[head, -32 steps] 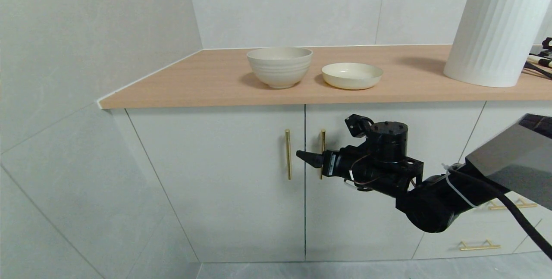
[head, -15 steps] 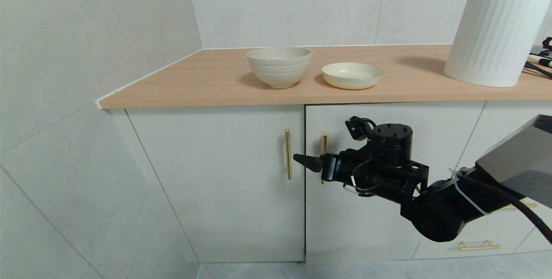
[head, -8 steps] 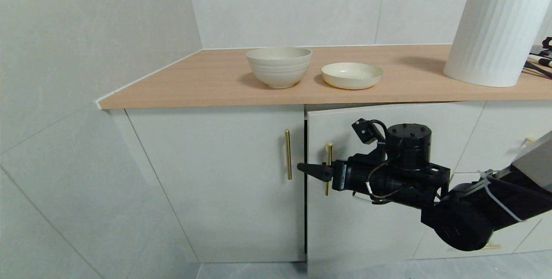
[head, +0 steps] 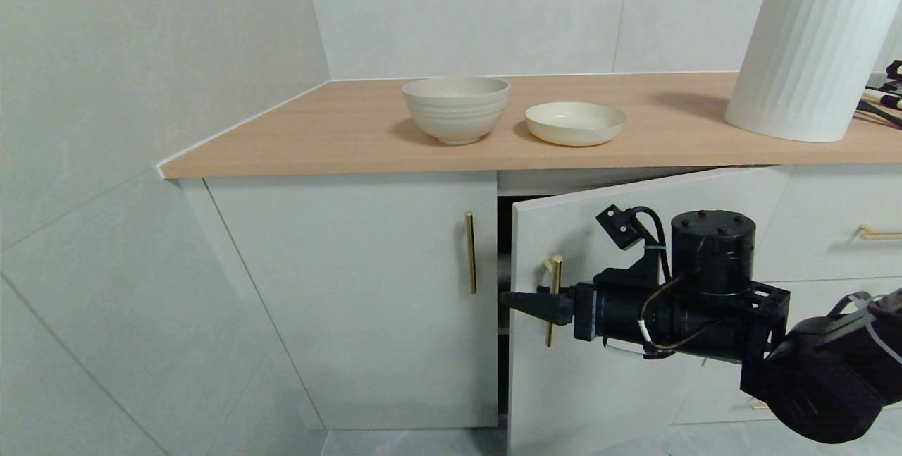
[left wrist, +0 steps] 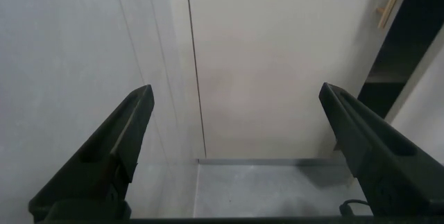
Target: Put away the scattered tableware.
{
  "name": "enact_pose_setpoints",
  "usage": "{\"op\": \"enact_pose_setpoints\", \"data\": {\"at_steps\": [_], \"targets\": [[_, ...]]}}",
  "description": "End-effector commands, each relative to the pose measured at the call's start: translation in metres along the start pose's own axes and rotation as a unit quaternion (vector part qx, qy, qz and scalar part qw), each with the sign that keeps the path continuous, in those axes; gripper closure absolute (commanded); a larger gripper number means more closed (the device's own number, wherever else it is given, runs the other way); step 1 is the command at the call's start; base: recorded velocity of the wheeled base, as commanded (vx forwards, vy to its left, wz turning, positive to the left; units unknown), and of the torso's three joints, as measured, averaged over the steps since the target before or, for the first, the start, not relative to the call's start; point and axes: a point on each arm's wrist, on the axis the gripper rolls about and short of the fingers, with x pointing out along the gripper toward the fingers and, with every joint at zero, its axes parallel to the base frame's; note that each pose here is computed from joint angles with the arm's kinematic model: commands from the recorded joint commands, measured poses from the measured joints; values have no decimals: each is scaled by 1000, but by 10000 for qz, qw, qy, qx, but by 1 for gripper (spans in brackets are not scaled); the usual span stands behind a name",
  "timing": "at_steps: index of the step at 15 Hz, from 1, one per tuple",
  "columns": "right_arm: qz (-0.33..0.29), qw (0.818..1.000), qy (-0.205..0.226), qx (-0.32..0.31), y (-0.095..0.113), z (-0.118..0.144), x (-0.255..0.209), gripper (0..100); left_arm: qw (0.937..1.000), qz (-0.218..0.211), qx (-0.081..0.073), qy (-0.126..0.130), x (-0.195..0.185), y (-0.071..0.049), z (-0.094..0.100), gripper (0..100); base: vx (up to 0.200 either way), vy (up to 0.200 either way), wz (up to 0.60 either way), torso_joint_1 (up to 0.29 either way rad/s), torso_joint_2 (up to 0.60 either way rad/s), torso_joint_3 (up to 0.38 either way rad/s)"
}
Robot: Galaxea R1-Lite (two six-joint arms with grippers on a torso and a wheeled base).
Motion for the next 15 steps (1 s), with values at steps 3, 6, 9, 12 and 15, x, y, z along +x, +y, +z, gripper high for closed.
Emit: {"op": "enact_pose_setpoints", "data": {"at_steps": [3, 6, 9, 12, 15], "targets": [[250, 9996, 101, -18, 7, -2, -12, 0, 10000, 1, -2, 8, 0, 0, 0, 0, 0, 0, 0, 0, 0, 0], [215, 9996, 167, 7, 6, -7, -15, 0, 10000, -29, 36, -15, 0, 0, 1, 0, 0, 0, 0, 0, 0, 0], [194, 9996, 208, 24, 6, -10, -17, 0, 9974, -570, 85, -441, -9, -2, 29, 0, 0, 0, 0, 0, 0, 0], [225, 9995, 213, 11, 8, -10, -17, 0, 9858, -1663, -10, 216, 0, -7, 101, 0, 0, 0, 0, 0, 0, 0], [259, 9994, 212, -7, 10, -10, -16, 0, 9695, -2256, -178, 942, 54, -11, 150, 0, 0, 0, 0, 0, 0, 0]]}}
